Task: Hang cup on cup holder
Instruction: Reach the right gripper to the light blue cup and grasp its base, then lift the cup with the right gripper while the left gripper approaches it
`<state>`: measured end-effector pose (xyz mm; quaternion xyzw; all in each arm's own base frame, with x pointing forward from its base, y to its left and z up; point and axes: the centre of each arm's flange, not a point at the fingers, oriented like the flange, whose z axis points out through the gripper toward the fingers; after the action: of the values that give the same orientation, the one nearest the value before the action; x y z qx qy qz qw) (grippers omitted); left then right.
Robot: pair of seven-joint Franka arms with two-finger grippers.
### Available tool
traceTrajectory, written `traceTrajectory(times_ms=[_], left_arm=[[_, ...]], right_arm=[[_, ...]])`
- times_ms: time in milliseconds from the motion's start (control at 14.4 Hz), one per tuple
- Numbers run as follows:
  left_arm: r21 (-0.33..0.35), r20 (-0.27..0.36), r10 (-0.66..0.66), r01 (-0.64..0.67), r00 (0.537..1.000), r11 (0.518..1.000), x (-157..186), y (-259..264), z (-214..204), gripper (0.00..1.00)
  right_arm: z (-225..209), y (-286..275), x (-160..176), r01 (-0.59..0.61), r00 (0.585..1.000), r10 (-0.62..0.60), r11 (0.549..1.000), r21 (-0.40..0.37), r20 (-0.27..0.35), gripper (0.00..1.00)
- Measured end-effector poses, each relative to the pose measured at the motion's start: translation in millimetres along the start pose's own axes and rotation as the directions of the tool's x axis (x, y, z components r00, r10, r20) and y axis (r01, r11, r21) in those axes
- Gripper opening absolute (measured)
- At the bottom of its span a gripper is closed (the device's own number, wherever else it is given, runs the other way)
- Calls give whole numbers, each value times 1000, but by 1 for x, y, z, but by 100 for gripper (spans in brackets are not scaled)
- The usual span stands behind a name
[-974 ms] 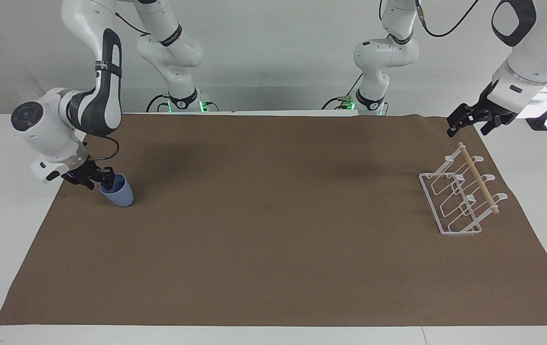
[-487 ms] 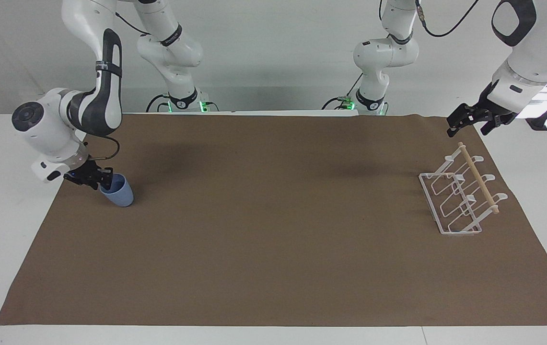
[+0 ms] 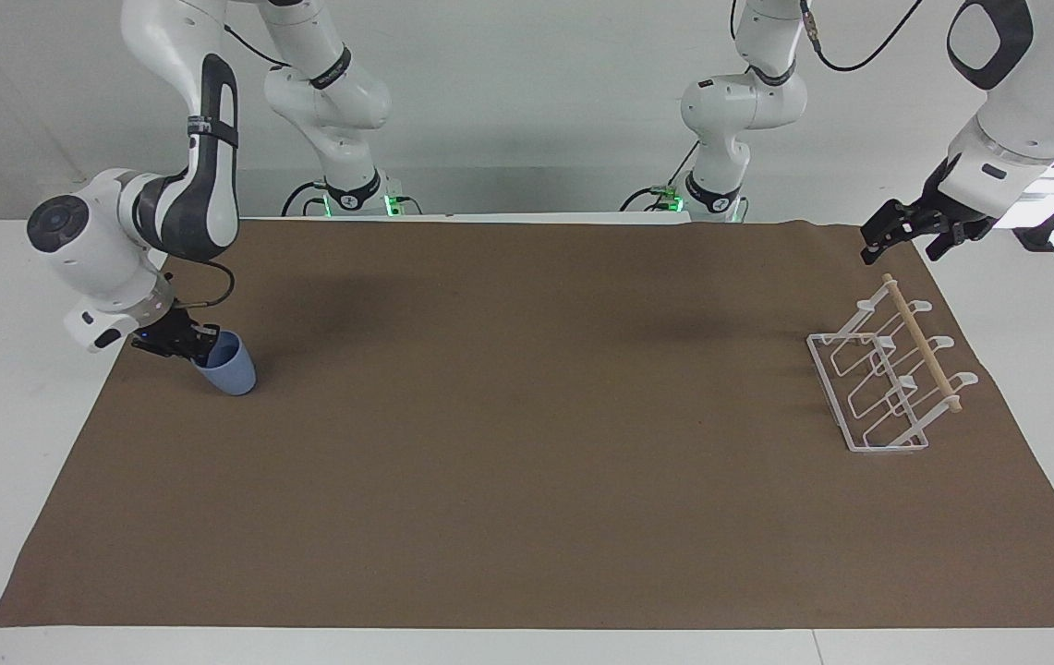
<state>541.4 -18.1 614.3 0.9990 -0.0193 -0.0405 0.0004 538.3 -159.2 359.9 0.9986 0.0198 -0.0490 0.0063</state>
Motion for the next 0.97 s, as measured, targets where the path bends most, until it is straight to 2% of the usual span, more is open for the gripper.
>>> traceTrajectory(times_ms=[139, 348, 417, 487, 626, 765, 904, 974], left_arm=[[-4, 9, -5, 5, 1000, 1000, -1, 1, 2, 100], [-41, 47, -52, 54, 998, 998, -8, 10, 17, 100], [-74, 65, -61, 66, 996, 995, -13, 17, 24, 100], [-122, 83, -68, 78, 994, 989, -18, 22, 29, 100], [-201, 114, -93, 114, 989, 973, -29, 27, 40, 100], [-264, 127, -166, 194, 978, 945, -38, 33, 51, 100], [-275, 146, -311, 341, 939, 899, -47, 59, 65, 100], [-259, 161, -392, 422, 906, 869, -52, 83, 71, 100]], right_arm=[[-8, 0, 0, 2, 1000, -2, 1000, 7, 24, 6], [-53, -16, 5, 21, 996, -25, 999, 49, 81, 6], [-69, -32, 7, 21, 996, -32, 993, 120, 87, 6], [-83, -52, 8, 14, 996, -34, 974, 224, 85, 6], [-102, -89, 12, 6, 998, -35, 904, 427, 60, 6], [-110, -127, 19, 20, 999, -44, 826, 563, 30, 6], [-115, -167, 24, 22, 999, -46, 738, 674, 18, 6], [-118, -187, 26, -13, 999, -23, 681, 733, 38, 6]])
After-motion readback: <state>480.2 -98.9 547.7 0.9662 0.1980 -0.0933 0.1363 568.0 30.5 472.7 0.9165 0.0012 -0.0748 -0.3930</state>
